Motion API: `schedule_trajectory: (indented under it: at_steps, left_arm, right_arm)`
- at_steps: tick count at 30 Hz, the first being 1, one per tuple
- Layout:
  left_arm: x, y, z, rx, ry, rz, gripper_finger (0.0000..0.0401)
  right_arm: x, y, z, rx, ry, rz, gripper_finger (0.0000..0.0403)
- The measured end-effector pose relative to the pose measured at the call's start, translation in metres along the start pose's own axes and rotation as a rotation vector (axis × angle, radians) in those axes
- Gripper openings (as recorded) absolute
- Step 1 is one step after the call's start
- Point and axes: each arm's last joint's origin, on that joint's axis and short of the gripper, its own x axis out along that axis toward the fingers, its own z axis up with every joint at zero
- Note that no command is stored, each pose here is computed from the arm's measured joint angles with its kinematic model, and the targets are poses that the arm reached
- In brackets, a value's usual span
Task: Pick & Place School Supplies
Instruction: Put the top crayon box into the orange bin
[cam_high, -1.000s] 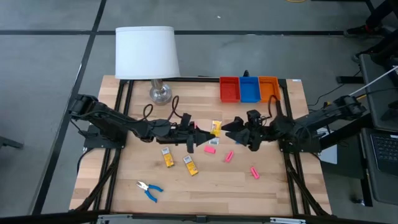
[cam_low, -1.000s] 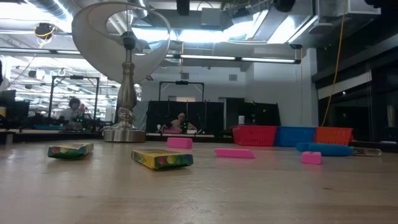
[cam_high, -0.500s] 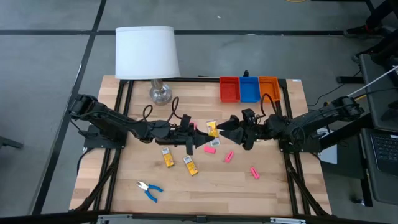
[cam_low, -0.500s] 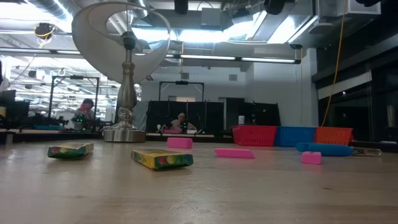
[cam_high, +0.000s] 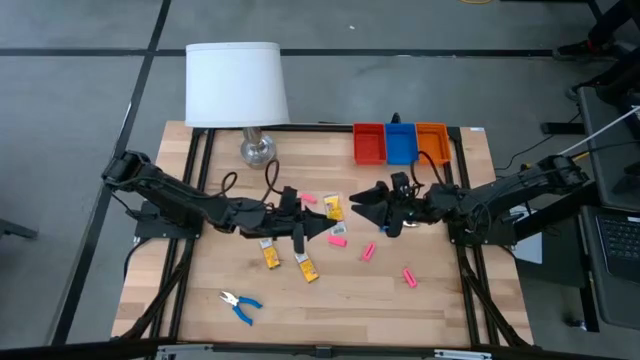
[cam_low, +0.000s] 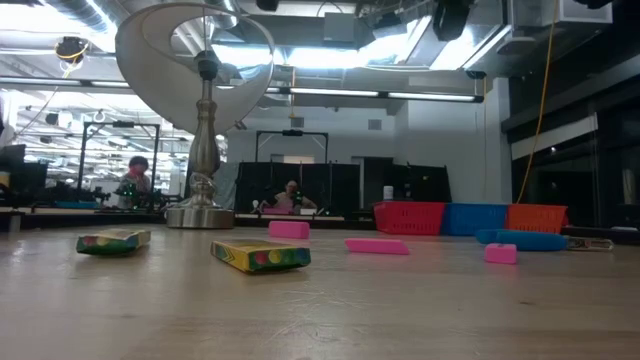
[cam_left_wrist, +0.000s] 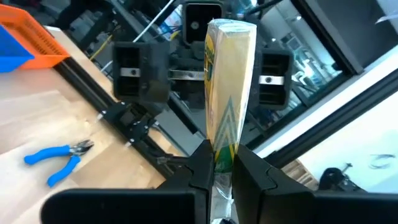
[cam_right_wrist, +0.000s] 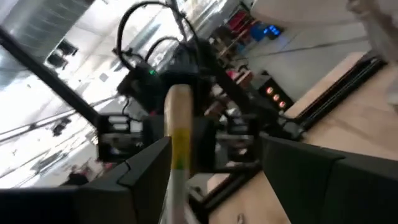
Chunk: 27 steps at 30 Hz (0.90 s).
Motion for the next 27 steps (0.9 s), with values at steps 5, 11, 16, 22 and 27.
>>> schedule_trajectory:
  at_steps: [5, 11, 16, 22, 27]
  left_arm:
    - [0.003, 0.005, -0.002, -0.006, 0.011, 0.027, 0.0027]
    - [0.004, 0.007, 0.000, -0.009, 0.008, 0.028, 0.0027]
    - [0.007, 0.010, 0.002, -0.009, 0.013, 0.027, 0.0027]
    - [0.009, 0.014, 0.006, -0.010, 0.021, 0.022, 0.0027]
    - [0.012, 0.018, 0.010, -0.010, 0.032, 0.012, 0.0027]
  right_arm:
    - [0.001, -0.001, 0.003, 0.002, 0.014, 0.032, 0.0242]
    - [0.002, -0.003, 0.006, 0.005, 0.013, 0.043, 0.0242]
    - [0.003, -0.006, 0.008, 0.003, 0.007, 0.037, 0.0242]
    - [0.009, -0.008, 0.008, 0.006, 0.011, 0.041, 0.0242]
    - [0.027, -0.006, 0.011, -0.010, 0.030, 0.062, 0.0242]
